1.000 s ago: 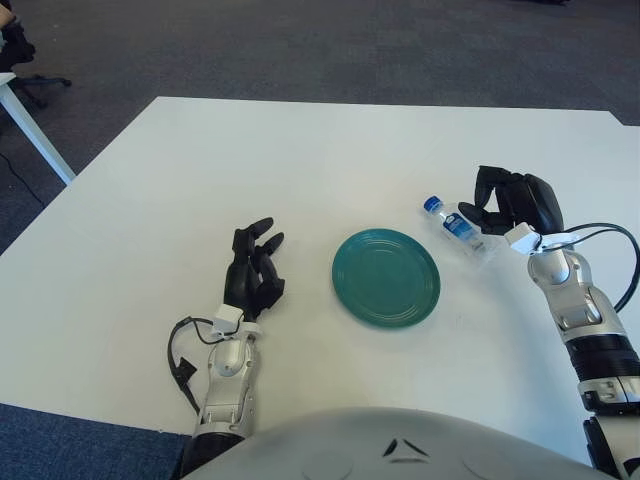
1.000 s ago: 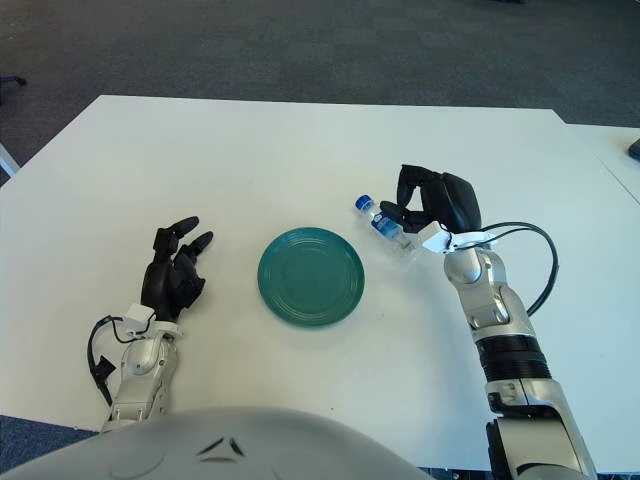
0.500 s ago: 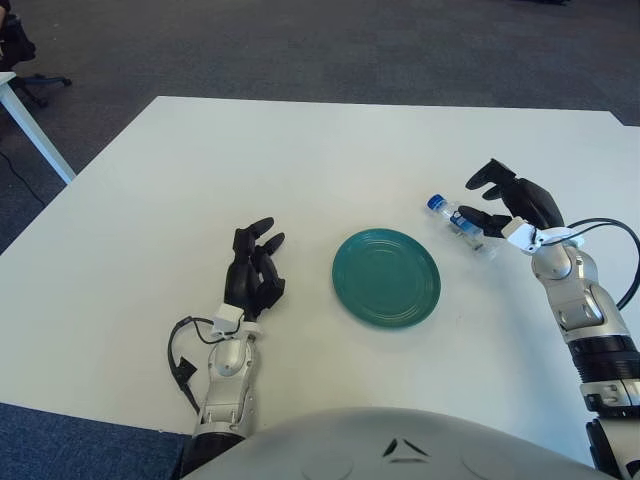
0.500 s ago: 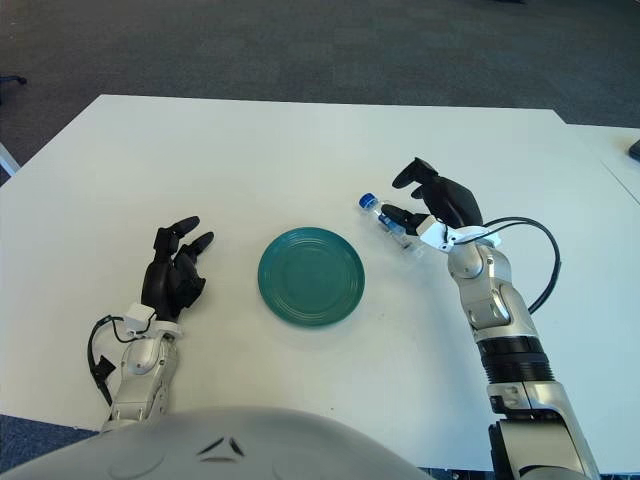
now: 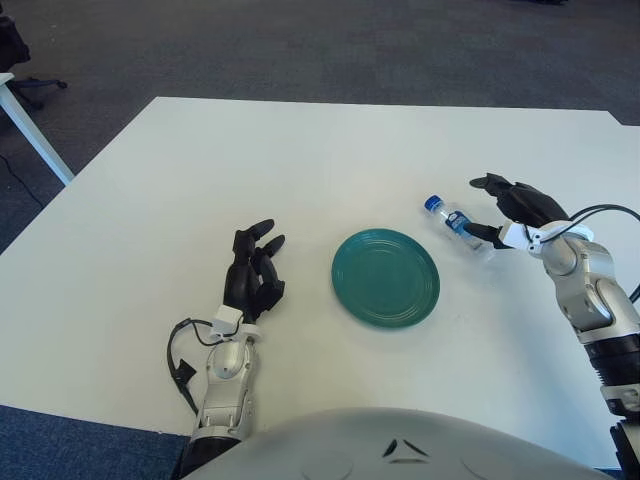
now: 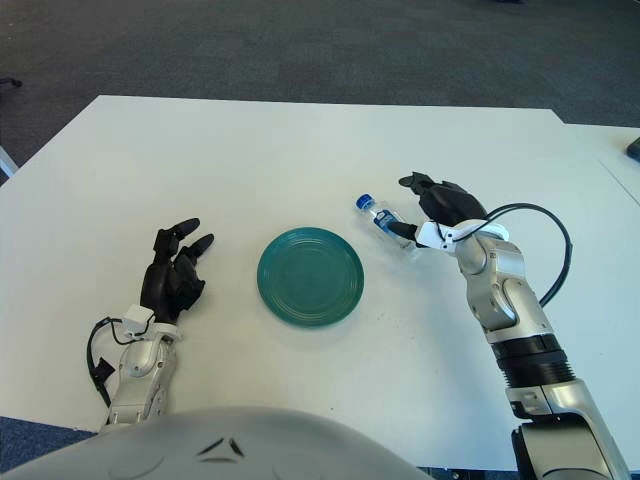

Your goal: Put the bottle into the plate.

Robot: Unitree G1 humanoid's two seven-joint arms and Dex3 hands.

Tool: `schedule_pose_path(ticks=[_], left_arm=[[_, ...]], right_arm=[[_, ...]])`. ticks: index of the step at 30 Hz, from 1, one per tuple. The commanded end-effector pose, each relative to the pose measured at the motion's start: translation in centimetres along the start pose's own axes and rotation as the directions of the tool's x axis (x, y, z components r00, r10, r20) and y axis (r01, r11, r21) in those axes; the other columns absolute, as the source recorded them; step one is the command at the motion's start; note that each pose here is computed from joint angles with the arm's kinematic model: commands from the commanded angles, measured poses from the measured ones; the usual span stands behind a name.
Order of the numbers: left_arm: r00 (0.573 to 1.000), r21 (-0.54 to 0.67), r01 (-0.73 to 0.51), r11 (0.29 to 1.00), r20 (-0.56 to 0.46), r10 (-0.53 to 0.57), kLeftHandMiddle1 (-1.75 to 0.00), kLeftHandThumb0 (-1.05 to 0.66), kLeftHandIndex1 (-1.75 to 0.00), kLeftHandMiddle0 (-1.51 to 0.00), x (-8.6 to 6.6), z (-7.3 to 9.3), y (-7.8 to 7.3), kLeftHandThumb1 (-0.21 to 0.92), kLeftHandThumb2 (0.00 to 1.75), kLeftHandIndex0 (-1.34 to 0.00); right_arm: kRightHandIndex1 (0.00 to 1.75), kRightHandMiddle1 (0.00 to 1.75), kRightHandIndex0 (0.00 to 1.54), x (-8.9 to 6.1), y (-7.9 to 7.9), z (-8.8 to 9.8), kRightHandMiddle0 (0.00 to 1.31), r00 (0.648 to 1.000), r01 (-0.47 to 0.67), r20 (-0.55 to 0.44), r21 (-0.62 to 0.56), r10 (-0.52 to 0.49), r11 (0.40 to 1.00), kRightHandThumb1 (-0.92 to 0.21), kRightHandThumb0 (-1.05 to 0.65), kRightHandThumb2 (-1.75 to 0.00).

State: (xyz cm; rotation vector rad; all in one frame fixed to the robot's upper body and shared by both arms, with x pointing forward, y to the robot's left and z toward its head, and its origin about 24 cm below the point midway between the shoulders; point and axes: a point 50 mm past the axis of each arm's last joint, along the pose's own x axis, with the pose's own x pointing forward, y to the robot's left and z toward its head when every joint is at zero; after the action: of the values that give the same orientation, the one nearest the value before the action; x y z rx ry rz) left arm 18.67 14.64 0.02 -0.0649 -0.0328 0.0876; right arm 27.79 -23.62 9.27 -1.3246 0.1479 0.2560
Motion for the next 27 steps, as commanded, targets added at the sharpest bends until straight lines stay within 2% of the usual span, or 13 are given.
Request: schedule_pose_path(ticks=[1, 27], left_arm=[[0.997, 0.012, -0.001, 1.0, -0.072, 0.002, -0.57, -0.74, -1.08, -0.38, -0.78, -1.05, 0.31, 0.92, 0.91, -0.04], [0.998, 0.068, 0.042, 0.997, -0.057, -0.038, -0.44, -0.76, -1.04, -0.34, -1.04, -0.72, 0.36, 0.92, 0.98, 0.0]], right_arm=[[0.0, 0.01, 0.0, 0.03, -0.65, 0.37, 0.0, 1.0, -0.01, 0.01, -0.051, 0.011, 0.999, -0.92, -1.05, -0.67], [0.0, 0.0, 0.0, 0.14, -0.66, 1.17, 0.0, 0.998, -0.036, 0.049, -0.175, 0.046, 0.984, -0.92, -1.05, -0.78]])
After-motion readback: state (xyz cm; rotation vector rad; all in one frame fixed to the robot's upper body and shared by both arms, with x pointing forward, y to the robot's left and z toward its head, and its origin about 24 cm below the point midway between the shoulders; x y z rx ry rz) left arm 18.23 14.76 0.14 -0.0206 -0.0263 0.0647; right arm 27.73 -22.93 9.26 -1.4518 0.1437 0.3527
